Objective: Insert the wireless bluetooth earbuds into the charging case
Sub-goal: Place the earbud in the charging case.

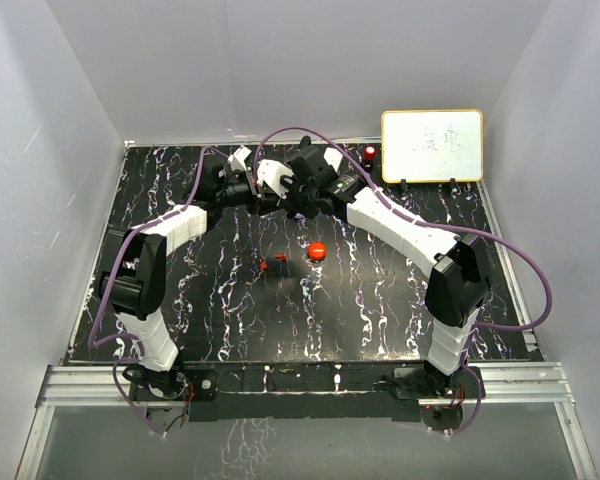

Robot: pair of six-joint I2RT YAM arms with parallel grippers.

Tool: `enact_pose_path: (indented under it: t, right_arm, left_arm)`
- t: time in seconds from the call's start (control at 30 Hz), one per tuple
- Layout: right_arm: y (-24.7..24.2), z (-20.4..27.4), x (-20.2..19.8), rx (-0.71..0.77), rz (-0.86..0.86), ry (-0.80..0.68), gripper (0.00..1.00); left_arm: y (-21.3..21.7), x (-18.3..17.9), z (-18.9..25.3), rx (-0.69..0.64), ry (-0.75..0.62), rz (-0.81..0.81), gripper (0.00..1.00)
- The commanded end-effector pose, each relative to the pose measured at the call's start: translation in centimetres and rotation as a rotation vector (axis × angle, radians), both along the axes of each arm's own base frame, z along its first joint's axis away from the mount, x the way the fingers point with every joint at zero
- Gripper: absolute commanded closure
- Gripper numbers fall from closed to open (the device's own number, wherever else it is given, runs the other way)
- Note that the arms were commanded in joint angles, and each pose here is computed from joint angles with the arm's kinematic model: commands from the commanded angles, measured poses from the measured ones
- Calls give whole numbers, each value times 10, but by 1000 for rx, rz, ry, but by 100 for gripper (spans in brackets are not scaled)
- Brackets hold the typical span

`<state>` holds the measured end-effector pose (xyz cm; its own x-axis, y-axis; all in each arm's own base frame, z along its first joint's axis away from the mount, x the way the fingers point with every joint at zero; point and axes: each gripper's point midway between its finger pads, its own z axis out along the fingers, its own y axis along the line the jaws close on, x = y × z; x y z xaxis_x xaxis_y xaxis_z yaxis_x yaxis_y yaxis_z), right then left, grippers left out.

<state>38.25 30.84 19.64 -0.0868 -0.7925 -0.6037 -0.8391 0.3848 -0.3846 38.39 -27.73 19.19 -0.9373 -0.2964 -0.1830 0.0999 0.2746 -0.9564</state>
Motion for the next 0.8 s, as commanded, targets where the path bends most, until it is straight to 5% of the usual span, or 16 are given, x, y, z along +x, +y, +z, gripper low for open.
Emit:
enact_pose_path:
  t: [0.0, 0.17, 0.47, 0.77]
  right_arm:
    - [9, 33, 5, 75, -12, -54, 81]
    - [9, 36, 6, 78, -14, -60, 71]
    - [7, 48, 10, 100, -40, -96, 68]
    - [-1, 89, 11, 187, -83, -191, 47]
  left_arm:
    - [-4, 0, 25, -32, -55, -20, 100]
    - [-3, 0, 25, -34, -53, -18, 100]
    - [-3, 0, 20, -33, -43, -14, 100]
    - [-3, 2, 5, -30, -11, 1, 100]
